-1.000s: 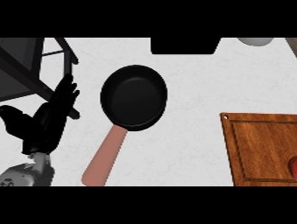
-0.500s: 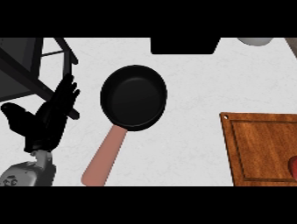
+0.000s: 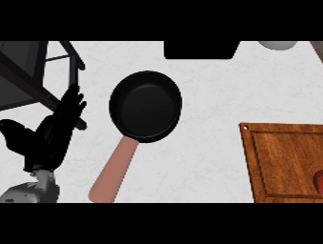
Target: Pick the pear from the cutting board and place it in the pot
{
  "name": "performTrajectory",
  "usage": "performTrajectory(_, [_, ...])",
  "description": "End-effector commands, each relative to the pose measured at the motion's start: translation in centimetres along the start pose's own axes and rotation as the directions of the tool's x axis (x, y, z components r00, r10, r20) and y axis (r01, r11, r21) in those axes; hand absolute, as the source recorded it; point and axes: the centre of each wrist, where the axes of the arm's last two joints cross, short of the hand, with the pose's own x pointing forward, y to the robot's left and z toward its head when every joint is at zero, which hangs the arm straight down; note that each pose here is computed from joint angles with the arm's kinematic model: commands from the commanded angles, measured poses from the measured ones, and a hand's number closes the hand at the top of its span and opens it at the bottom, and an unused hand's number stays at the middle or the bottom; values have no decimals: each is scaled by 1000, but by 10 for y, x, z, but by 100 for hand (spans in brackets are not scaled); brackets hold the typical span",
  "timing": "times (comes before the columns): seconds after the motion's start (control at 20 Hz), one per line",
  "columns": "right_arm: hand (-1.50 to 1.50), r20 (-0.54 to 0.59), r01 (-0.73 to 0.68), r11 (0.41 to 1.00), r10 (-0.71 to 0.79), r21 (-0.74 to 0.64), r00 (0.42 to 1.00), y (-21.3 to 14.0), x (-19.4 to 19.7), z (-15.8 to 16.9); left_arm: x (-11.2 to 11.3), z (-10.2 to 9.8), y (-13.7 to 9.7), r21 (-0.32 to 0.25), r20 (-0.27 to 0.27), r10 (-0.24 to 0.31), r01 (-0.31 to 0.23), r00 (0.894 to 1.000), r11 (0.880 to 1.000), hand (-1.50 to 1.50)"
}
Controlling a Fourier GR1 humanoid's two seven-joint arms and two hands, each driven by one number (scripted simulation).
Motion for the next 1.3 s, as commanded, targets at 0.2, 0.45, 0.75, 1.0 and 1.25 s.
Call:
performTrajectory(0.2, [150, 171, 61, 998, -57, -16, 984, 13, 3, -14, 0, -10, -10, 6, 9, 7, -7, 1000, 1000, 0])
performTrajectory(0.45, [150, 161, 11, 998, -1, -63, 987, 16, 5, 0, 9, 19, 3, 4, -7, -12, 12, 1000, 1000, 0])
performTrajectory(0.75, [150, 213, 69, 992, -46, -105, 976, 11, -10, 3, -21, 7, -15, 14, 0, 14, -14, 1000, 1000, 0])
performTrajectory(1.0, [150, 71, 206, 966, -198, -153, 978, 67, 114, 39, 2, -1, 4, 7, -3, -2, 2, 1000, 1000, 0])
performTrajectory(1.25, [150, -21, 225, 926, -242, -303, 970, 76, 158, 70, -4, -3, 2, 16, -17, -1, 1, 1000, 1000, 0])
